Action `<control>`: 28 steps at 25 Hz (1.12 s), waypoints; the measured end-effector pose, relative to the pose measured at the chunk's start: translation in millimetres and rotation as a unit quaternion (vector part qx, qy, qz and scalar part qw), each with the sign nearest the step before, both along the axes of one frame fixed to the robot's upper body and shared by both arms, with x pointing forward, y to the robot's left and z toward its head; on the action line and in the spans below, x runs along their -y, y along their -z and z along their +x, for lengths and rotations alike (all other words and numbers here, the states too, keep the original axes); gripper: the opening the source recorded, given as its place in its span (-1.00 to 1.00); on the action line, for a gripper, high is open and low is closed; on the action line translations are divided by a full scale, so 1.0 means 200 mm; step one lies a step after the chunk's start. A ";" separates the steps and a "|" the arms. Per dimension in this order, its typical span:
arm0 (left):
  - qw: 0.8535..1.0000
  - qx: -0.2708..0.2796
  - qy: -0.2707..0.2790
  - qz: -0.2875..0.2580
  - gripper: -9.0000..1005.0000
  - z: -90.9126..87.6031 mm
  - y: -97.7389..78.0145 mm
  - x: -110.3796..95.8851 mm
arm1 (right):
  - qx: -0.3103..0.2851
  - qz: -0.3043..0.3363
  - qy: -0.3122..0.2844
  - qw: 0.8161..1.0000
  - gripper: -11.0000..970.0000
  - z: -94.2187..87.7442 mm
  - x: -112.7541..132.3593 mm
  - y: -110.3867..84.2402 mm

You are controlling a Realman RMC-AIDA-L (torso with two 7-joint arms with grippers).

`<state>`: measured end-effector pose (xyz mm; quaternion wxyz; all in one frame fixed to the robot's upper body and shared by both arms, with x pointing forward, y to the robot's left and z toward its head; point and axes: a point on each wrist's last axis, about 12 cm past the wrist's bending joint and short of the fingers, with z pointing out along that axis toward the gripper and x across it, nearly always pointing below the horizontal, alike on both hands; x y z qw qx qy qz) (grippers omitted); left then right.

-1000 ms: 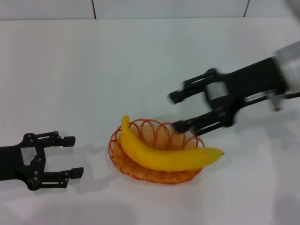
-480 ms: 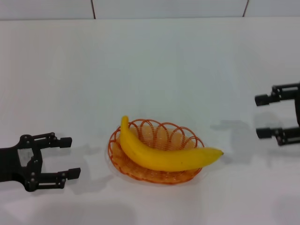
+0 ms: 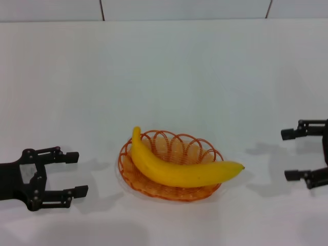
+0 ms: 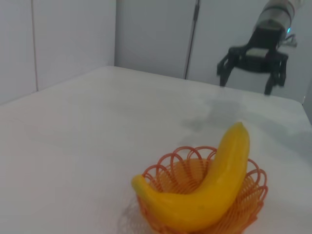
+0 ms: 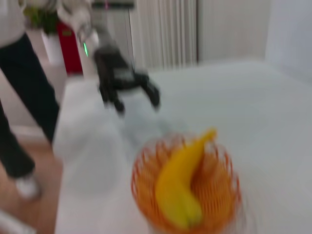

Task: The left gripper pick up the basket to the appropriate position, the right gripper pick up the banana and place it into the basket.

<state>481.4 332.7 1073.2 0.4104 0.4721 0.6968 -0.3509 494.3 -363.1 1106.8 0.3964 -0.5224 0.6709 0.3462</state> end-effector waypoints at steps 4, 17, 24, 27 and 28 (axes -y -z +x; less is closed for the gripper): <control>1.000 0.001 0.002 -0.002 0.62 0.01 0.00 0.01 | -0.006 -0.059 0.005 0.998 0.70 0.01 -0.02 0.10; 1.000 0.006 0.005 -0.005 0.62 0.01 0.00 0.02 | 0.010 -0.056 0.015 0.998 0.83 0.04 -0.07 0.13; 1.000 0.007 0.004 -0.005 0.62 0.01 0.00 0.02 | 0.008 -0.055 0.015 0.998 0.82 0.04 -0.07 0.13; 1.000 0.008 0.004 -0.005 0.62 0.01 0.00 0.02 | 0.007 -0.054 0.015 0.998 0.82 0.04 -0.07 0.13; 1.000 0.008 0.004 -0.005 0.62 0.01 0.00 0.02 | 0.007 -0.054 0.015 0.998 0.82 0.04 -0.07 0.13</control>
